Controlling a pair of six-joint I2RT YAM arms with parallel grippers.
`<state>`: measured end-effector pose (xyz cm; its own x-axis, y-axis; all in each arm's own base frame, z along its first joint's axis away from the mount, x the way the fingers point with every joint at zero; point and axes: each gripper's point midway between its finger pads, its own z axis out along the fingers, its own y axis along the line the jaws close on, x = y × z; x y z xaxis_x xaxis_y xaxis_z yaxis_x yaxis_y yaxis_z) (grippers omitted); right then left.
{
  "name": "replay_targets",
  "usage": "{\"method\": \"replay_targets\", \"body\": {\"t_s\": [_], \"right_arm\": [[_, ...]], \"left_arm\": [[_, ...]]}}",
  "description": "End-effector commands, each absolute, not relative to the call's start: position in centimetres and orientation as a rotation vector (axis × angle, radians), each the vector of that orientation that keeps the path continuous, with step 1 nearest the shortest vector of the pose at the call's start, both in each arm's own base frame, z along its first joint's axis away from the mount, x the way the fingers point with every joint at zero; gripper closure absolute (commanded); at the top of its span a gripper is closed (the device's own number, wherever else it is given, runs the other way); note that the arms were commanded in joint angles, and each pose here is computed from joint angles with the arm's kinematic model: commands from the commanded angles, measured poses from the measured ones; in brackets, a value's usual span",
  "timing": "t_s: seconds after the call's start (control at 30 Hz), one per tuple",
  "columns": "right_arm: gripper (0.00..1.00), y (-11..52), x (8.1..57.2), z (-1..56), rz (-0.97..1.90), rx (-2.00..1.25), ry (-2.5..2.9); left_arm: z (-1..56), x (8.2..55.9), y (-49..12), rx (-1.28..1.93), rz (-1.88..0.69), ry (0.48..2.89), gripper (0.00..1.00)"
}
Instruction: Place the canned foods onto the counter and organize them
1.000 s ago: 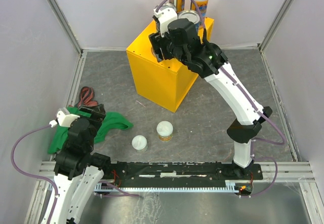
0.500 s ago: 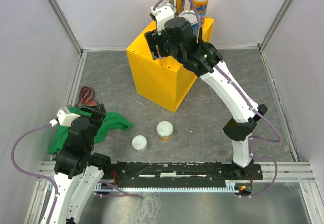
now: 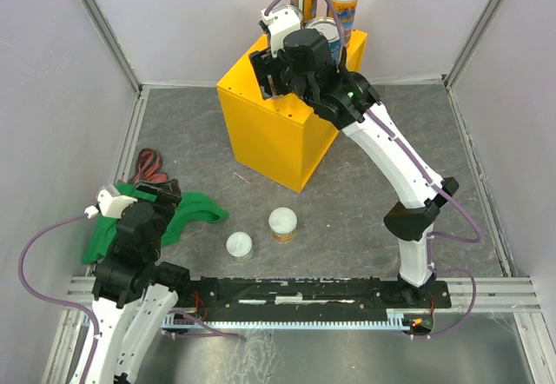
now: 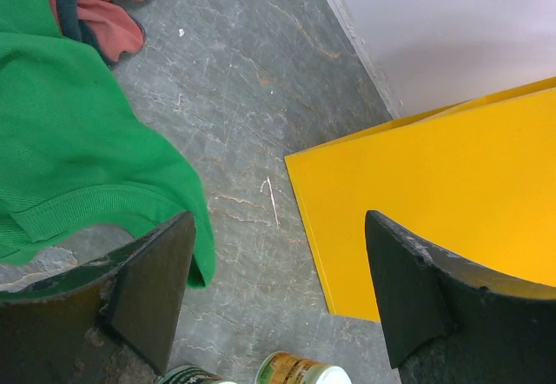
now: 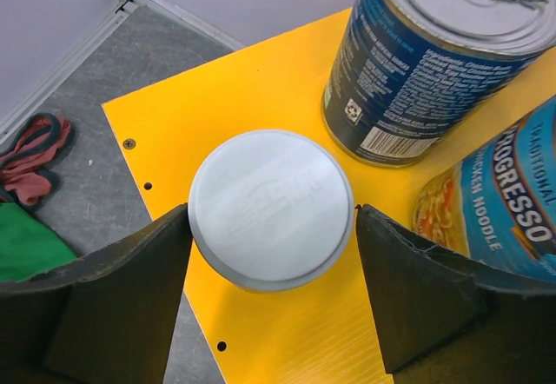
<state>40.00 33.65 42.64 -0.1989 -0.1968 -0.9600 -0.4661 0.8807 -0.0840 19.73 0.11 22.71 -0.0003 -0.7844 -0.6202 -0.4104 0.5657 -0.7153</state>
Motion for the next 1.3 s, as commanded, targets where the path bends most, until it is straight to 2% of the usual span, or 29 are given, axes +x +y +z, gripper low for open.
{"method": "replay_targets", "body": {"t_s": [0.0, 0.23, 0.33, 0.7, 1.27], "right_arm": [[0.2, 33.2, 39.8, 44.5, 0.306, -0.466, 1.728], [0.35, 34.0, 40.4, 43.2, 0.333, -0.466, 1.731], [0.38, 34.6, 40.9, 42.9, 0.35, -0.459, 1.715], [0.39, 36.1, 43.1, 42.0, 0.373, -0.449, 1.698], [0.39, 37.6, 43.6, 41.0, 0.406, -0.488, 1.698]], "left_arm": [[24.4, 19.6, 0.5, -1.038, -0.42, 1.559, 0.15], [24.3, 19.6, 0.4, -1.036, -0.416, 1.567, 0.16], [24.3, 19.5, 0.6, -1.034, -0.406, 1.57, 0.16], [24.8, 18.9, 1.1, -1.035, -0.377, 1.566, 0.15], [24.7, 19.1, 0.9, -1.056, -0.401, 1.56, 0.16]]}}
